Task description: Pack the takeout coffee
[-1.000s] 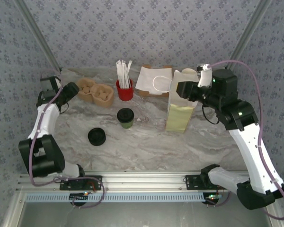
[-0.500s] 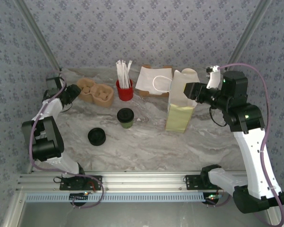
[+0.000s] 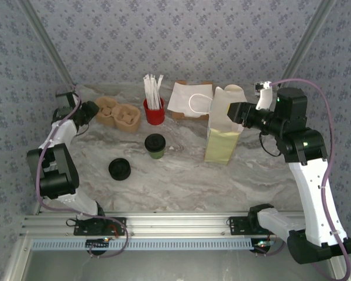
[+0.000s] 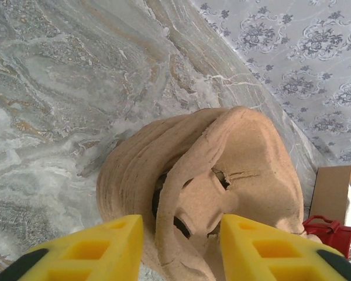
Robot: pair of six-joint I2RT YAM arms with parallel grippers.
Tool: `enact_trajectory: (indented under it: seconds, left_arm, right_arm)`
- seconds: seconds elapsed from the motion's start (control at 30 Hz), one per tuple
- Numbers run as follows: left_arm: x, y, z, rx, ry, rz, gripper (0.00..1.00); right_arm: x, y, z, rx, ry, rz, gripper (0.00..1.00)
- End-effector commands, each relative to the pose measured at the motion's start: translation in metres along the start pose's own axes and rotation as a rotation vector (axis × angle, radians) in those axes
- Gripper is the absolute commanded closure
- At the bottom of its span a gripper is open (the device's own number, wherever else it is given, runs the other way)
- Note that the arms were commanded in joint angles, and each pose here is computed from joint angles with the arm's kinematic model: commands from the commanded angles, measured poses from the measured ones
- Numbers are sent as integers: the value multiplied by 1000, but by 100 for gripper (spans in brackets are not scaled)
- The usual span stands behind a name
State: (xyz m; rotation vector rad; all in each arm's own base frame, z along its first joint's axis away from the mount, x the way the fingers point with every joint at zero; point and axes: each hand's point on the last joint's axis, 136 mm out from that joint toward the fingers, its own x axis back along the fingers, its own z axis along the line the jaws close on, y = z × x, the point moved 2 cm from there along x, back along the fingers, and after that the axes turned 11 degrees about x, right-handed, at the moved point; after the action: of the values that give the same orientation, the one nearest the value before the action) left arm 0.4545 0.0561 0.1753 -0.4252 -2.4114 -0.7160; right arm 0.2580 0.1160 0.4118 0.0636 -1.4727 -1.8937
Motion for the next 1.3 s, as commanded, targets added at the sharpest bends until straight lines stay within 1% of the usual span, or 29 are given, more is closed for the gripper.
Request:
enact_trajectory:
  seconds: [0.0, 0.1, 0.37, 0.4, 0.57, 0.73, 0.93, 1.03, 1.2, 1.27]
  left_arm:
    - [-3, 4, -15, -17, -43, 7, 65]
    - [-7, 3, -15, -18, -41, 13, 66]
    - [-17, -4, -13, -36, -23, 46, 64]
    - [-17, -4, -14, -38, -23, 45, 65]
    - [-14, -5, -19, -53, -29, 43, 77]
    - [-3, -1, -29, -64, -48, 25, 82]
    - [21, 6, -48, -78, -96, -11, 89]
    - [37, 9, -59, -82, -123, -30, 90]
    - [76, 17, -86, -105, -181, -81, 91]
    - [98, 20, -99, -119, -211, -102, 91]
  right_arm:
    - [0, -2, 1, -8, 17, 3, 52]
    - [0, -3, 0, -10, 14, 6, 52]
    - [1, -3, -1, -13, 14, 4, 51]
    - [1, -3, -1, -12, 13, 2, 51]
    - [0, -3, -1, -16, 16, 3, 51]
    - [1, -4, -2, -16, 16, 3, 51]
    - [3, -3, 0, -17, 21, -7, 51]
    - [3, -2, 1, -21, 27, -13, 51]
    - [0, 0, 7, -39, 76, -26, 52]
    - [-1, 0, 14, -35, 129, -30, 51]
